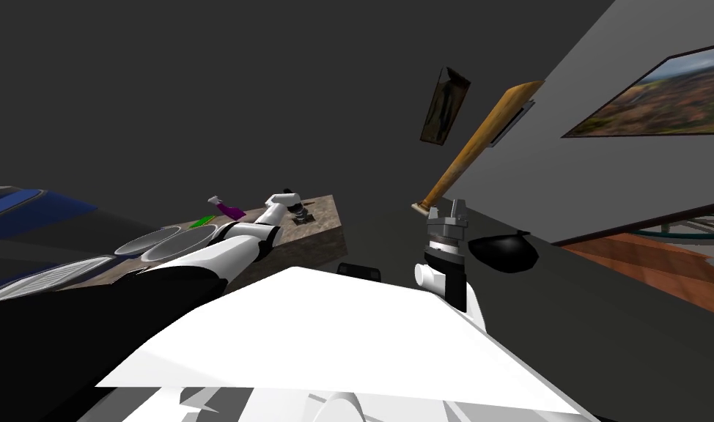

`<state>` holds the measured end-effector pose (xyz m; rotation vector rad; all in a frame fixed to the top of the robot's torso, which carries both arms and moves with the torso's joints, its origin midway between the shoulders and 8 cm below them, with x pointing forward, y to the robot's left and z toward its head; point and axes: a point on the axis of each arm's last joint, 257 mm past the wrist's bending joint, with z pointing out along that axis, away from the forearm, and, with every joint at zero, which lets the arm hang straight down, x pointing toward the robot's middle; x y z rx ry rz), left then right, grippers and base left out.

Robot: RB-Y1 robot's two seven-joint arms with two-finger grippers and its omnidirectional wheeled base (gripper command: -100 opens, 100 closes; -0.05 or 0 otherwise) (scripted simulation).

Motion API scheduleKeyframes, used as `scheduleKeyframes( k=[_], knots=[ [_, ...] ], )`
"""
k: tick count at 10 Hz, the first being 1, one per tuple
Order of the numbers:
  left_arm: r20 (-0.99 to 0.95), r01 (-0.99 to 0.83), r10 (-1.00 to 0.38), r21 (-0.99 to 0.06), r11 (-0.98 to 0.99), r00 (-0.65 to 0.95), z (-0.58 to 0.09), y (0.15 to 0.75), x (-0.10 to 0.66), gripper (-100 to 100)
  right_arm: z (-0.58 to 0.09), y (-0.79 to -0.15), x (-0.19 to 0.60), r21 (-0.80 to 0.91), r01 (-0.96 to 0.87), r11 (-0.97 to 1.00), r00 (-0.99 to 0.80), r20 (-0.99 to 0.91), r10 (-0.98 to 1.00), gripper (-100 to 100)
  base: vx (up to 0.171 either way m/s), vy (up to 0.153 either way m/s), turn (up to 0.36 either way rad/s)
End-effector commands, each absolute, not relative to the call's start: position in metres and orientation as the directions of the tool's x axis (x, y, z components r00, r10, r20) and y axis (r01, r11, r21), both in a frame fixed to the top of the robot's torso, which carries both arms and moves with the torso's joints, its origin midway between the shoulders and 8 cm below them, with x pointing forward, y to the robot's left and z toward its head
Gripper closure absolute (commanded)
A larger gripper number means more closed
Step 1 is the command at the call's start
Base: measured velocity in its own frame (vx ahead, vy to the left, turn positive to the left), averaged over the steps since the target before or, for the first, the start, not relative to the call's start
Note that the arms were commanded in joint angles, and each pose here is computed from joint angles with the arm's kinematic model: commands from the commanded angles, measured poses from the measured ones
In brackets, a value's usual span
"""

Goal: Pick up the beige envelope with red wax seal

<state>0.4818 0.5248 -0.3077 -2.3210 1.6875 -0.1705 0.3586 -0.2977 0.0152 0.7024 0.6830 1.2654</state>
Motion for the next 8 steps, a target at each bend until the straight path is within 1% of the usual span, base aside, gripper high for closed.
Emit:
scheduleKeyframes(
  k=[1,4,5,6,8],
  knots=[
    [-0.051,-0.921,-0.941,-0.23,-0.314,0.334,-0.308,0.523,0.471,-100,0.015,-0.298,0.359,0.786,-0.598,0.158,0.169,-0.069,0.983,0,0.028,0.036,-0.002],
    [-0.025,-0.911,-0.919,-0.143,-0.387,0.394,-0.3,0.525,0.45,-100,0.015,-0.298,0.359,0.786,-0.598,0.158,0.169,-0.069,0.983,0,0.032,0.03,-0.004],
    [-0.025,-0.911,-0.918,-0.136,-0.389,0.395,-0.301,0.525,0.448,-100,0.015,-0.298,0.359,0.786,-0.598,0.158,0.169,-0.069,0.983,0,0.021,0.027,-0.004],
    [-0.015,-0.903,-0.907,-0.096,-0.419,0.422,-0.297,0.525,0.439,-100,0.015,-0.298,0.359,0.786,-0.598,0.158,0.169,-0.069,0.983,0,0.022,0.031,-0.007],
    [-0.006,-0.894,-0.895,-0.062,-0.444,0.445,-0.292,0.525,0.431,-100,0.015,-0.298,0.359,0.786,-0.597,0.158,0.169,-0.069,0.983,0,0.035,0.03,-0.008]
  ],
)
